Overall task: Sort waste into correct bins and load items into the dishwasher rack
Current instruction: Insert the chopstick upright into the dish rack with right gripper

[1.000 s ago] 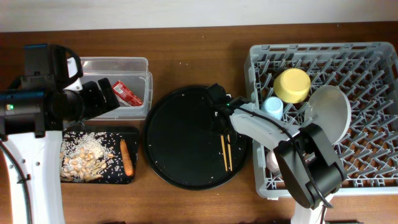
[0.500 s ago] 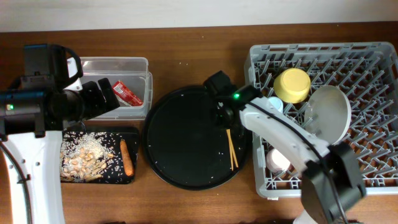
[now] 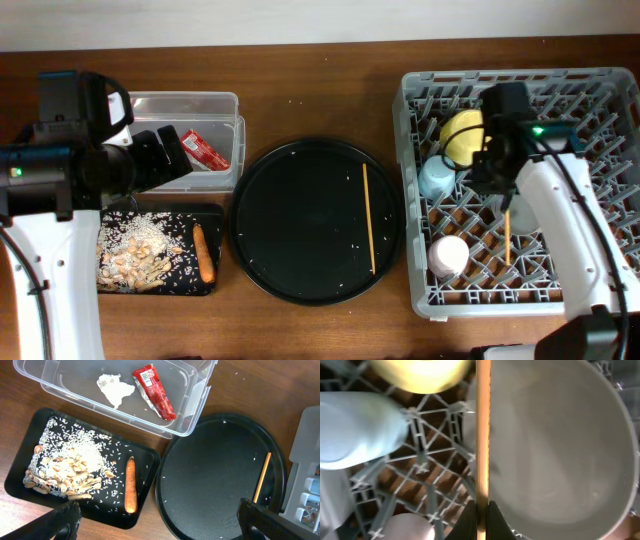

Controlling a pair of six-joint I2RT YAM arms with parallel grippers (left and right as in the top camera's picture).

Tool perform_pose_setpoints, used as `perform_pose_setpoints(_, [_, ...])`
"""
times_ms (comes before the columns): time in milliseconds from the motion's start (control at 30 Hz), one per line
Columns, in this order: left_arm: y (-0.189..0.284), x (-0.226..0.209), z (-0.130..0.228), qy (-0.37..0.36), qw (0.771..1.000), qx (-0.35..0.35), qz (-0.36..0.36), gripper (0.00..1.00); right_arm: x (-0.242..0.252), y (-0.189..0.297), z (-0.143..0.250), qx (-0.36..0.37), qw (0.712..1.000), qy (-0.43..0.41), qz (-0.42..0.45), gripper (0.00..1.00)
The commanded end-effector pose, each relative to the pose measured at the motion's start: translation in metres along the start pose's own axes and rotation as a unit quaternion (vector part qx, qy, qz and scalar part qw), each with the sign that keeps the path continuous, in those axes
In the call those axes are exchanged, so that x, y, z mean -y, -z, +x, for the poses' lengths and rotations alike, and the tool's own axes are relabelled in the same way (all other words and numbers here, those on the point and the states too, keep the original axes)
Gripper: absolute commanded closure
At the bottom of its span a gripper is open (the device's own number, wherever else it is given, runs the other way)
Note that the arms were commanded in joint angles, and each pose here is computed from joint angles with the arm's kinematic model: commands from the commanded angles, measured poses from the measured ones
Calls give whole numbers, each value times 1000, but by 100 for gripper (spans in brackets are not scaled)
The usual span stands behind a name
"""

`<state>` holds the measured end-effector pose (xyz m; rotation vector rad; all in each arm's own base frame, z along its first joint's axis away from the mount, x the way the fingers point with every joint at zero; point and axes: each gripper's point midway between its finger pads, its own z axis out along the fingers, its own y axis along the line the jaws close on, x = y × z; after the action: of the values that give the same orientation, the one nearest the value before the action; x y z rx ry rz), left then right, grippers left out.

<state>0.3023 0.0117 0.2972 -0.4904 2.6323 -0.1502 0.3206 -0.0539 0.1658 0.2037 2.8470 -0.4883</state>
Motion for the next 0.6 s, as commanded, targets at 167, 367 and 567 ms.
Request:
perform_pose_setpoints(167, [9, 0, -3, 6, 1000, 15, 2, 1, -2, -43, 11, -48, 998, 33, 13, 96])
perform_pose_setpoints(367, [9, 0, -3, 6, 1000, 15, 2, 1, -11, -44, 11, -49, 998, 30, -14, 79])
perform_pose_setpoints(567, [9, 0, -3, 6, 1000, 15, 2, 1, -15, -43, 11, -50, 998, 30, -26, 63])
